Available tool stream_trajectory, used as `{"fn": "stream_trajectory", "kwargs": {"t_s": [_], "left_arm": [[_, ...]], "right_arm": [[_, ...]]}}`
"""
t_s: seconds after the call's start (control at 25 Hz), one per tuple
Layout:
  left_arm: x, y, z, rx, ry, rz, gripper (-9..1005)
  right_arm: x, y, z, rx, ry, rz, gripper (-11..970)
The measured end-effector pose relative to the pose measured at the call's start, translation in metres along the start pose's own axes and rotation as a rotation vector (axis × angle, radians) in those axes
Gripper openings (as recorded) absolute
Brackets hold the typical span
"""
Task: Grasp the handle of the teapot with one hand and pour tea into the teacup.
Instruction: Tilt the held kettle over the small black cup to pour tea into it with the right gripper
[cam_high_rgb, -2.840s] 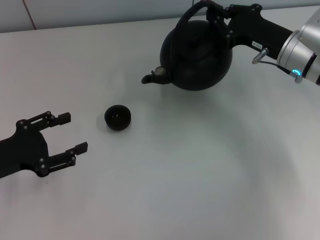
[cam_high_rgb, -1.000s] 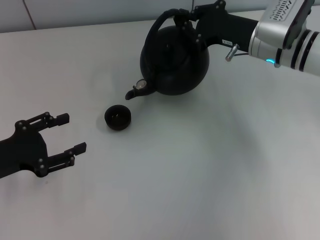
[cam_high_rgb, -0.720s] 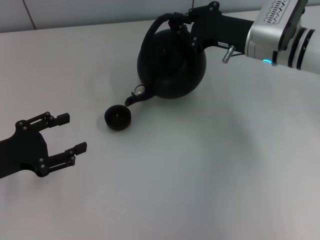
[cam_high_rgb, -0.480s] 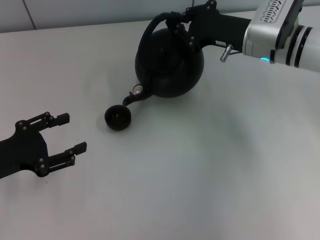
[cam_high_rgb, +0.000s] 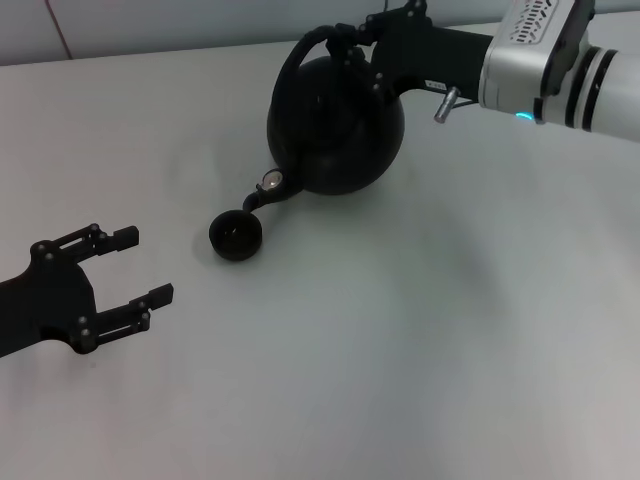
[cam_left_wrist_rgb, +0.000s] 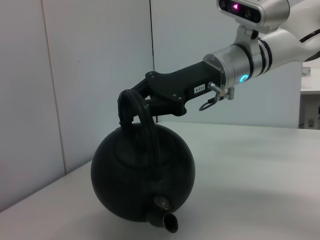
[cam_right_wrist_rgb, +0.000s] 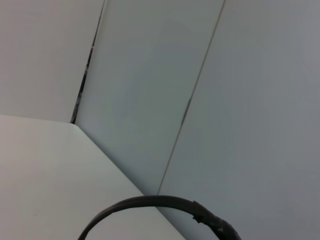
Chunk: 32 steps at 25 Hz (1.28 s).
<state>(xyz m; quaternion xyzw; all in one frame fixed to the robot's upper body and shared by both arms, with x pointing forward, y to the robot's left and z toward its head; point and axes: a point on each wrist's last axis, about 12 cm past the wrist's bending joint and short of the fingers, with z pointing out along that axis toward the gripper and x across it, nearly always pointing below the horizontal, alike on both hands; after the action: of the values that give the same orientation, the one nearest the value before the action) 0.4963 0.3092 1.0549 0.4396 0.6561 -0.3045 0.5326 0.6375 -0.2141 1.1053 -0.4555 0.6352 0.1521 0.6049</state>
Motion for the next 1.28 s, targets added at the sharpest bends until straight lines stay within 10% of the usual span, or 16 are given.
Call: {"fn": "stream_trajectory", "kwargs": {"t_s": [1.28], "left_arm": [[0.001, 0.0, 0.001, -0.005, 0.007, 0.0, 752]], "right_arm": [[-0.008, -0.003, 0.012, -0.011, 0.027, -0.092, 109]]}}
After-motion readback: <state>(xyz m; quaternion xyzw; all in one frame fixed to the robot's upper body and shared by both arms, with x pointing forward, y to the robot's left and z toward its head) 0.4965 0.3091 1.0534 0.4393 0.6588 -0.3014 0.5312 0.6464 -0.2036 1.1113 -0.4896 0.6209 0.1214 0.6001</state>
